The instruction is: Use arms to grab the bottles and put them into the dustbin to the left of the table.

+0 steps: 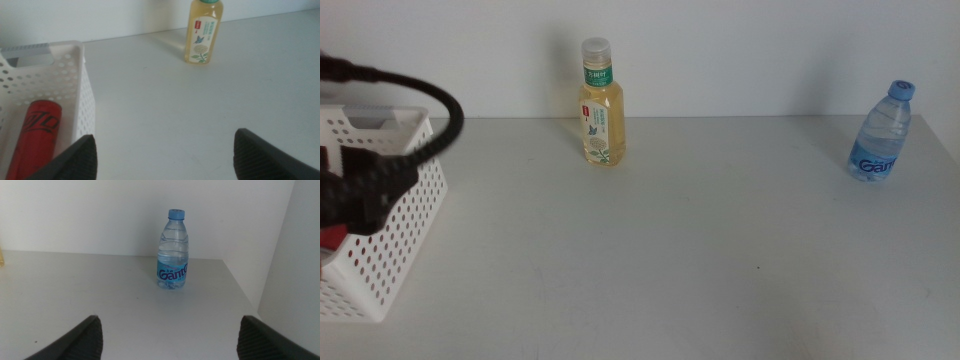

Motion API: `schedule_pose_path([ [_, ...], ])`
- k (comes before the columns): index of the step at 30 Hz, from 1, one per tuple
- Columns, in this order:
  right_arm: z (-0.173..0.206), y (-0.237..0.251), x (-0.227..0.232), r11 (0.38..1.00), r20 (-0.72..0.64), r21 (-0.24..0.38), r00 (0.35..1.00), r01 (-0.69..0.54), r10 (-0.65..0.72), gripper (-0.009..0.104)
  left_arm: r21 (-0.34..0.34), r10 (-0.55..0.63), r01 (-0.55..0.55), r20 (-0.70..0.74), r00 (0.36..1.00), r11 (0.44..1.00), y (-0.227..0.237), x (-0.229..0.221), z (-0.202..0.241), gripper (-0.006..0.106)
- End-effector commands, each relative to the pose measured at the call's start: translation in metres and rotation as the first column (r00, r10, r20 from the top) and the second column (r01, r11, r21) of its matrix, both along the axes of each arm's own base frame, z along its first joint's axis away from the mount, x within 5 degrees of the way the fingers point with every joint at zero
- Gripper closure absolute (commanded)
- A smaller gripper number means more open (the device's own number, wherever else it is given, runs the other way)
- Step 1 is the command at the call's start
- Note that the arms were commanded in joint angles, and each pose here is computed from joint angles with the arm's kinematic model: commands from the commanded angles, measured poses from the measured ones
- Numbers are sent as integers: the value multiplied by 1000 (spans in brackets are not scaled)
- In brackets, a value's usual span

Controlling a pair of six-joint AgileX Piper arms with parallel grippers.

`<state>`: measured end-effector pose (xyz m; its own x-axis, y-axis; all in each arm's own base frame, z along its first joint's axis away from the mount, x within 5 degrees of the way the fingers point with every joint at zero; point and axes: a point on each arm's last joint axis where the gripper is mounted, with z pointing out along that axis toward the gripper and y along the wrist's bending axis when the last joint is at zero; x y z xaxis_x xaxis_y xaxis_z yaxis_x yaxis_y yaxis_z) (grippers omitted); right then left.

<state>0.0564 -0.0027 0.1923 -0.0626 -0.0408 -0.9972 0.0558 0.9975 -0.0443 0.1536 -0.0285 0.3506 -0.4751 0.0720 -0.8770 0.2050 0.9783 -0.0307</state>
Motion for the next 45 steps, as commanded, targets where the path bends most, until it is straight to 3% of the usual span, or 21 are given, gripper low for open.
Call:
schedule_pose_path([
  [1, 11, -1, -2, 1000, 100, -24, 995, 16, -14, 20, -37, -27, 33, 149, 988, 999, -7, 1, 6, 7],
  [12, 11, -1, -2, 1000, 100, -24, 995, 16, -14, 20, -44, -180, 202, 300, 937, 978, -44, 13, -39, 7],
  [21, 11, -1, -2, 1000, 100, -24, 995, 16, -14, 20, -50, -197, 216, 248, 948, 975, -52, 26, -73, 7],
  [35, 11, -1, -2, 1000, 100, -24, 995, 16, -14, 20, -45, -215, 235, 274, 937, 971, -60, 43, -83, 7],
  [45, 11, -1, -2, 1000, 100, -24, 995, 16, -14, 20, -142, -178, 248, 381, 907, 958, -80, 85, -110, 7],
])
